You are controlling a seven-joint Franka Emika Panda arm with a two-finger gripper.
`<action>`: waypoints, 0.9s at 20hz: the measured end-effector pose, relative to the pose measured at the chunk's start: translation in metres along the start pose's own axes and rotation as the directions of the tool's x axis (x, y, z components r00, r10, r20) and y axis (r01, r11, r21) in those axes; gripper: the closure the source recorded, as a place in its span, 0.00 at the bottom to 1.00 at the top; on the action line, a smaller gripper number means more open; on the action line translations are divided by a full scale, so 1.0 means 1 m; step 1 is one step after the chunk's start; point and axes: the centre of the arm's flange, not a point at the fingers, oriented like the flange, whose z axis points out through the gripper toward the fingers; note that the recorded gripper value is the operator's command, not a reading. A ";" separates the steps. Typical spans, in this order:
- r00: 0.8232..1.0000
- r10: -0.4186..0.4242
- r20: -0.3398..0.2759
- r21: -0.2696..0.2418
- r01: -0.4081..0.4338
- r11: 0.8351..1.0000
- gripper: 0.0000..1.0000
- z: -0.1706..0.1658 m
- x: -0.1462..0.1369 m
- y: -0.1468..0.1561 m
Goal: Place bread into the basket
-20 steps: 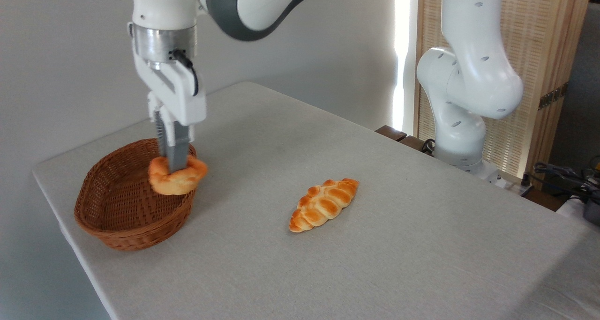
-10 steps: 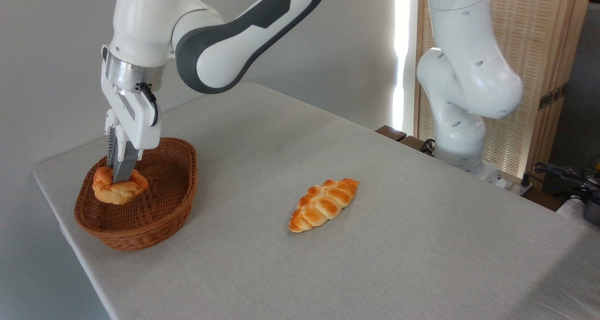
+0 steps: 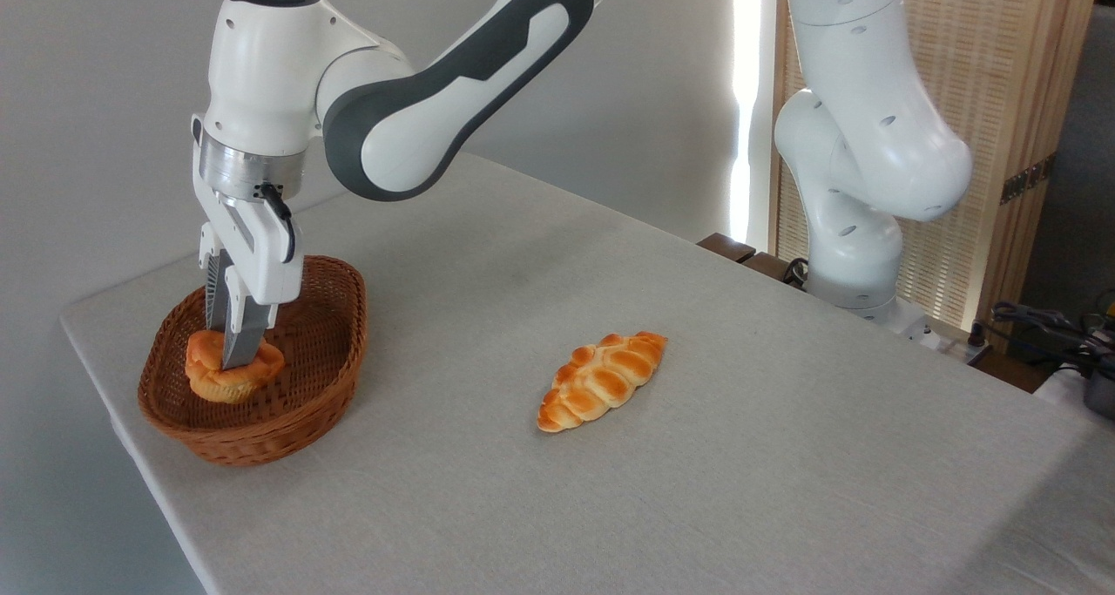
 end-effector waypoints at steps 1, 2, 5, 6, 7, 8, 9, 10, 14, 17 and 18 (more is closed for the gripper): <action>1.000 0.000 0.000 0.000 0.000 1.000 0.00 0.000 0.000 0.000; 1.000 0.000 0.000 0.000 0.000 1.000 0.00 0.000 0.000 0.000; 1.000 0.000 0.000 0.000 0.000 1.000 0.00 0.000 0.000 0.000; 1.000 0.000 0.000 0.000 0.000 1.000 0.00 0.000 0.000 0.000; 1.000 0.000 0.000 0.000 0.000 1.000 0.00 0.000 0.000 0.000; 1.000 0.000 -0.001 0.001 0.000 1.000 0.00 0.000 0.000 0.000; 1.000 0.000 -0.002 0.001 0.000 1.000 0.00 -0.001 0.000 0.000; 1.000 0.000 -0.002 0.001 0.000 1.000 0.00 -0.001 0.001 0.000; 1.000 -0.001 -0.024 0.017 0.002 1.000 0.00 -0.012 0.006 -0.005; 1.000 -0.024 0.009 0.018 0.024 1.000 0.00 -0.053 0.000 -0.022; 0.999 -0.036 0.034 0.013 0.035 0.999 0.00 -0.068 -0.005 -0.028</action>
